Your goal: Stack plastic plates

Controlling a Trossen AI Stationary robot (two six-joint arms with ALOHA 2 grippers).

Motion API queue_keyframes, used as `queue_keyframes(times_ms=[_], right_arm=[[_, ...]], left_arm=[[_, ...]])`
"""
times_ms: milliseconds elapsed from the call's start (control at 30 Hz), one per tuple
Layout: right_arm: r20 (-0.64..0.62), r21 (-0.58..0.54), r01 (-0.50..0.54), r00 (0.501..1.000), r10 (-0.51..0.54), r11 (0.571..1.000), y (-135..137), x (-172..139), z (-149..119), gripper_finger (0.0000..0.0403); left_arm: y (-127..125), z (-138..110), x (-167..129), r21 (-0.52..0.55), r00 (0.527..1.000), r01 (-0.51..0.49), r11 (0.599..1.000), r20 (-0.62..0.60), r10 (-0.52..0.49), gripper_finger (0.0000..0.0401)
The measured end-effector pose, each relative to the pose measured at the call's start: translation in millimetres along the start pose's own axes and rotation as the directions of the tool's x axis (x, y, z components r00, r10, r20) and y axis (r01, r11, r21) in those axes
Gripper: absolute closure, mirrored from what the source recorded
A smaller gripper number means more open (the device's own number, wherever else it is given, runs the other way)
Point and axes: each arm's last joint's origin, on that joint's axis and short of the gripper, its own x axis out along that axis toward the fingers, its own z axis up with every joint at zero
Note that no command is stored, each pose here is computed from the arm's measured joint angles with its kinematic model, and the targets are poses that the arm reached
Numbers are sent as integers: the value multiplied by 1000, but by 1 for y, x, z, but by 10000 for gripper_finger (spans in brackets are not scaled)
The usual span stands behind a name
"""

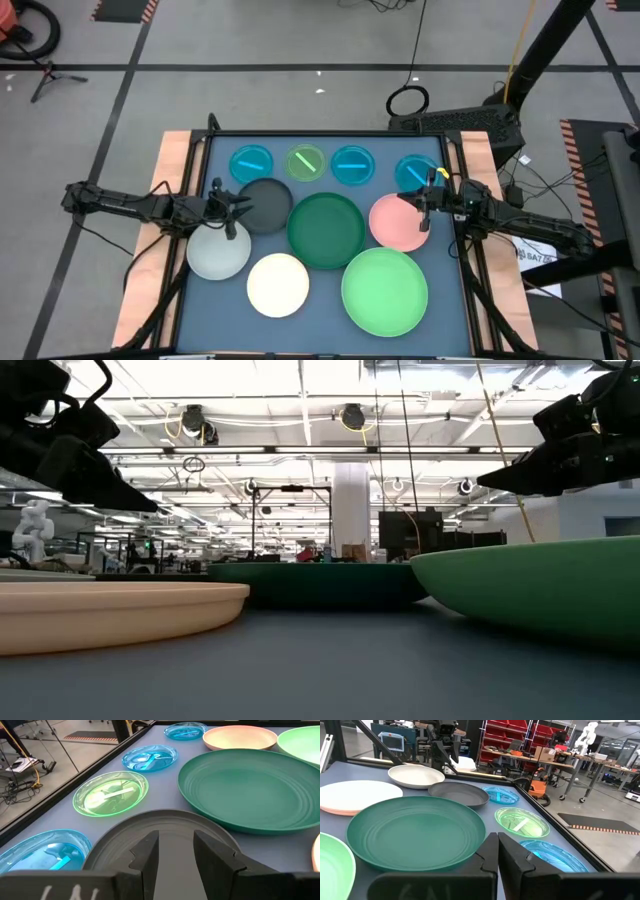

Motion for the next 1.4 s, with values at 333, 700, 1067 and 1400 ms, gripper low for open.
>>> queue_keyframes(times_ms=[333,700,1067,1400], right_arm=[[40,320,-5,999,-8,947,-1,0,4,403],[179,500,-88,984,-3,862,-1,-1,17,403],[301,408,-345,925,232,845,19,-2,32,403],[326,337,-403,898,296,851,29,-3,51,403]], left_arm=[[0,0,0,218,1000,-2,976,0,2,272],[-1,29,-4,-101,961,35,994,277,-5,272],[3,59,-18,-288,826,160,944,563,32,272],[3,62,-20,-368,815,225,902,578,32,272]])
